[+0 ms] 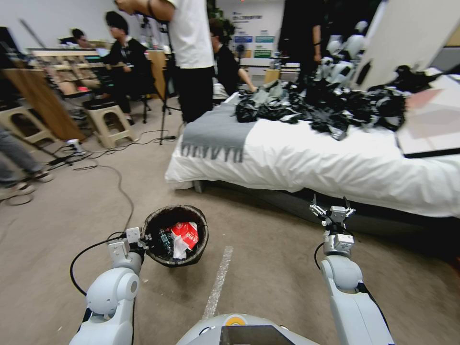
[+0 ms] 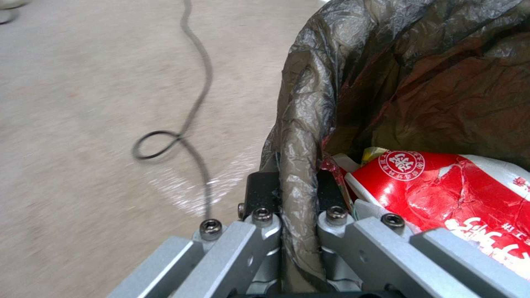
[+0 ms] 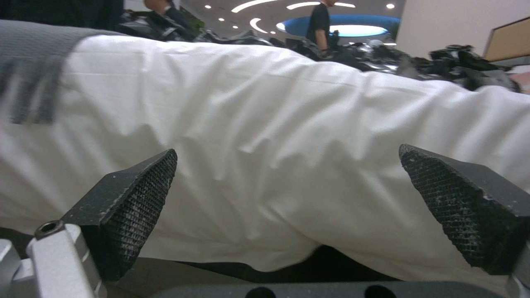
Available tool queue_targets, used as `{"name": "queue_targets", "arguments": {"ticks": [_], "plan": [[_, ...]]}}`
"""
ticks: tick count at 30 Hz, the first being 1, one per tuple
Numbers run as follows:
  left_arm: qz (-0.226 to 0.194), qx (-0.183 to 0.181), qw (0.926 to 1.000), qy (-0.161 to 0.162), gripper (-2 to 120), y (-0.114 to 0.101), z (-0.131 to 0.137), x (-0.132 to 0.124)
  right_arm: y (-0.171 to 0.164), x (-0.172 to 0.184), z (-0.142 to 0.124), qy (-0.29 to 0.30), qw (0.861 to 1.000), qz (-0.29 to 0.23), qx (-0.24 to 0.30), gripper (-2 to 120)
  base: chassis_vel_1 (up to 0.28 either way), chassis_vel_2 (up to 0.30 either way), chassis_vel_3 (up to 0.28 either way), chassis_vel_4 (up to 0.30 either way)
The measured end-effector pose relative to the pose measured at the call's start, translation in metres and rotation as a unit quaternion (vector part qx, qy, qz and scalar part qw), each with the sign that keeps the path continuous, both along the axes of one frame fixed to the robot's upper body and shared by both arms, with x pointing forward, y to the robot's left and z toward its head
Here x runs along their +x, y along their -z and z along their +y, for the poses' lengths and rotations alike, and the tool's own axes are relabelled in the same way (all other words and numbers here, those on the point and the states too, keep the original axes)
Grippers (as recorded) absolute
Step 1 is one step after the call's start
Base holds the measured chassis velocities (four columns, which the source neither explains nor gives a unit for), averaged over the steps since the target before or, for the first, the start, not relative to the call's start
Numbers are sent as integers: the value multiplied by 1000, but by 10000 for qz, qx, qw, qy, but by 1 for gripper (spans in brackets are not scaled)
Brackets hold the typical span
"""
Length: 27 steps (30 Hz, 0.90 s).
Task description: Pick up the trash bin, then pick up the garbage from the floor and place it into the trash bin.
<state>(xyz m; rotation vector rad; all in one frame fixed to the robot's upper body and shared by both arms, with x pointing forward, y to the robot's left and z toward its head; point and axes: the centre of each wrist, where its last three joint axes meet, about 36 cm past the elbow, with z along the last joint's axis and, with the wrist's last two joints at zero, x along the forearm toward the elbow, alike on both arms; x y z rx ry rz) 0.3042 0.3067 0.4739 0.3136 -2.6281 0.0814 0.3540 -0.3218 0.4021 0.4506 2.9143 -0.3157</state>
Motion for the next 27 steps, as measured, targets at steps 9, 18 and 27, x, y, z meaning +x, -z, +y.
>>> {"name": "queue_targets", "arguments": {"ticks": [9,18,27], "plan": [[-18,5,10000,43,0,-3,-1,-2,-4,-4,-1,-5,10000,-37,-39,100,124,122,132,124],[-8,-12,10000,48,0,-3,-2,-4,-4,-3,4,-91,10000,-23,-19,100,120,122,119,113],[-2,-66,9999,114,0,1,-3,-1,3,-2,6,-113,9999,63,-5,100,109,105,117,106]]}}
